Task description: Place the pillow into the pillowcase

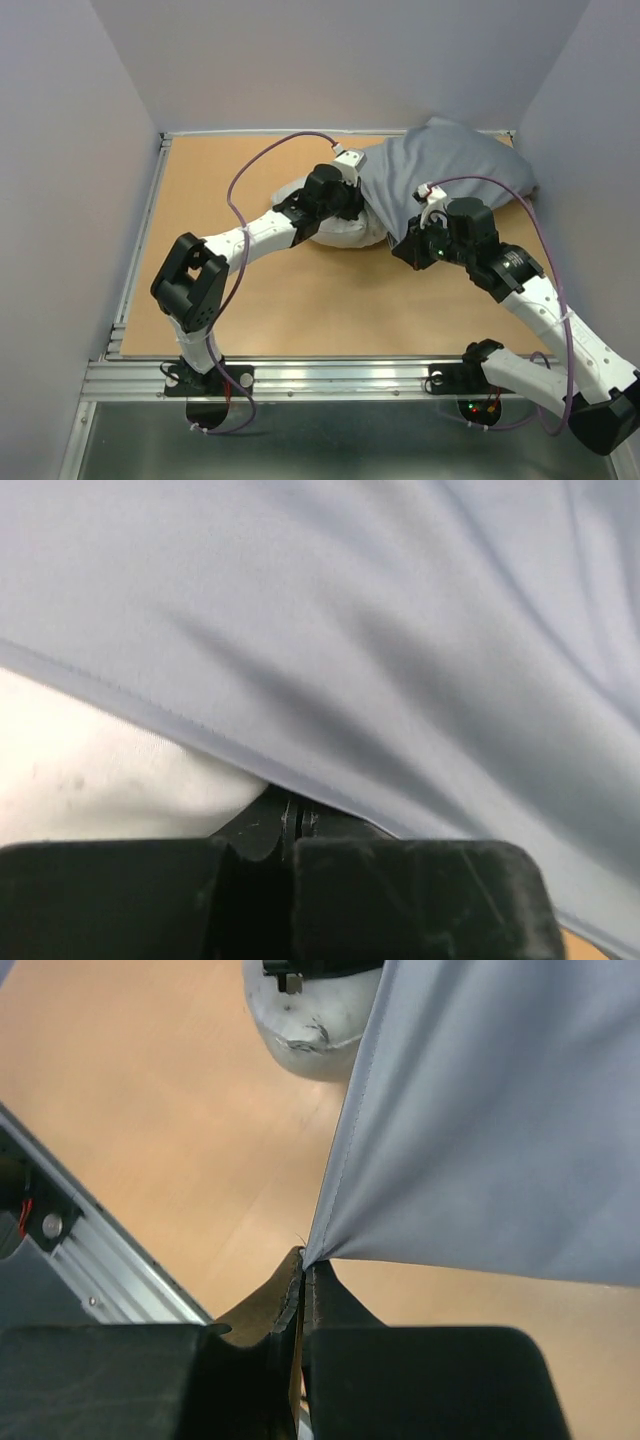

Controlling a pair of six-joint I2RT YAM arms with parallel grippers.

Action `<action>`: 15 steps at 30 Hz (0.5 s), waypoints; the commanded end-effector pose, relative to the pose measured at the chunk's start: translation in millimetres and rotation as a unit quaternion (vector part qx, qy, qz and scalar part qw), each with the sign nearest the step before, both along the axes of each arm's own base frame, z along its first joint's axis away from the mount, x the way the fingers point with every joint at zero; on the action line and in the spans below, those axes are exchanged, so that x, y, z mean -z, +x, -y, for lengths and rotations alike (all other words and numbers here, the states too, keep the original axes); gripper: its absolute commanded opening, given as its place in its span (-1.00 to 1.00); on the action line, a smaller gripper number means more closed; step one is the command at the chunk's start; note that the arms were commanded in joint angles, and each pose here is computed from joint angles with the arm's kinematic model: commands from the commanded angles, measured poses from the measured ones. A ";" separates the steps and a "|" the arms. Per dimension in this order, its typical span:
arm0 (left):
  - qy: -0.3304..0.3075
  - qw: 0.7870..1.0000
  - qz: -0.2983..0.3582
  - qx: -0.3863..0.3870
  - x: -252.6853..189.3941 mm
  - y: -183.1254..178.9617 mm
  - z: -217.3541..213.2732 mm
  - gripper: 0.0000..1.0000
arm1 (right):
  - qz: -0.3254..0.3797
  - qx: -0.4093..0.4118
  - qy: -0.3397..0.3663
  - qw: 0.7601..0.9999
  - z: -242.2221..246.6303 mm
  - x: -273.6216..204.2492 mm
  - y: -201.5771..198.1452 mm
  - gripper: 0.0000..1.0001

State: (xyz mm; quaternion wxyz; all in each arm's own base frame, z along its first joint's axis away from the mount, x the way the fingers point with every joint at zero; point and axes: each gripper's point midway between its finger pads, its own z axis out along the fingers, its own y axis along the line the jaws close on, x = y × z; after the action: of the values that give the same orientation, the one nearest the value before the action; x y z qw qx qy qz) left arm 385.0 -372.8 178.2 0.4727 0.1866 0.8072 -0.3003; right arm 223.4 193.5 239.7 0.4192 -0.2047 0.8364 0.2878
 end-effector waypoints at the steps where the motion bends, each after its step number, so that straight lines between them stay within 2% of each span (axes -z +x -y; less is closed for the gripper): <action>1: 0.026 0.994 0.106 0.010 -43.6 0.6 -28.5 -1.00 | -0.013 -0.115 0.054 0.992 -33.7 -5.0 -34.4 -0.99; 2: 0.044 0.993 0.105 0.038 -36.0 -11.3 -29.3 -1.00 | -0.014 -0.123 0.062 0.990 -39.5 0.1 -31.7 -0.99; 3: 0.090 0.986 0.120 0.067 -24.3 -18.6 -34.7 -0.97 | -0.020 -0.131 0.068 0.989 -43.5 3.2 -31.8 -0.99; 5: 0.149 0.978 0.087 0.121 -1.9 -45.6 -45.3 -0.65 | -0.054 -0.143 0.077 0.985 -51.7 17.5 -33.9 -0.99; 6: 0.159 0.970 0.080 0.163 0.8 -60.1 -46.2 -0.21 | -0.059 -0.143 0.079 0.985 -53.3 20.3 -32.7 -0.99; 7: 0.164 0.965 0.094 0.182 -11.3 -71.4 -55.4 0.01 | -0.064 -0.147 0.080 0.984 -54.3 22.7 -34.4 -0.99; 8: 0.161 0.963 0.077 0.204 -5.9 -85.5 -67.3 0.17 | -0.069 -0.145 0.077 0.984 -53.3 28.8 -34.4 -0.99; 9: 0.143 0.965 0.097 0.196 -31.0 -92.7 -78.4 0.47 | -0.070 -0.136 0.075 0.985 -51.6 30.9 -33.3 -0.99; 12: 0.164 0.963 0.109 0.187 -42.3 -104.0 -101.6 0.77 | -0.072 -0.127 0.075 0.986 -49.9 34.0 -32.9 -0.99; 15: 0.220 0.937 0.160 0.218 -41.0 -120.5 -126.4 0.89 | -0.063 -0.122 0.091 0.986 -54.4 18.3 -26.7 -0.99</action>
State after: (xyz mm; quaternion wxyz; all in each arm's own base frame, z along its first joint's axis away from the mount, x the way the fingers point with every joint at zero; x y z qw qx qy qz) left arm 288.1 -273.0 217.0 0.4596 0.4186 0.7512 -0.2219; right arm 196.2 230.2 183.0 0.3097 -0.2348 0.8418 0.3745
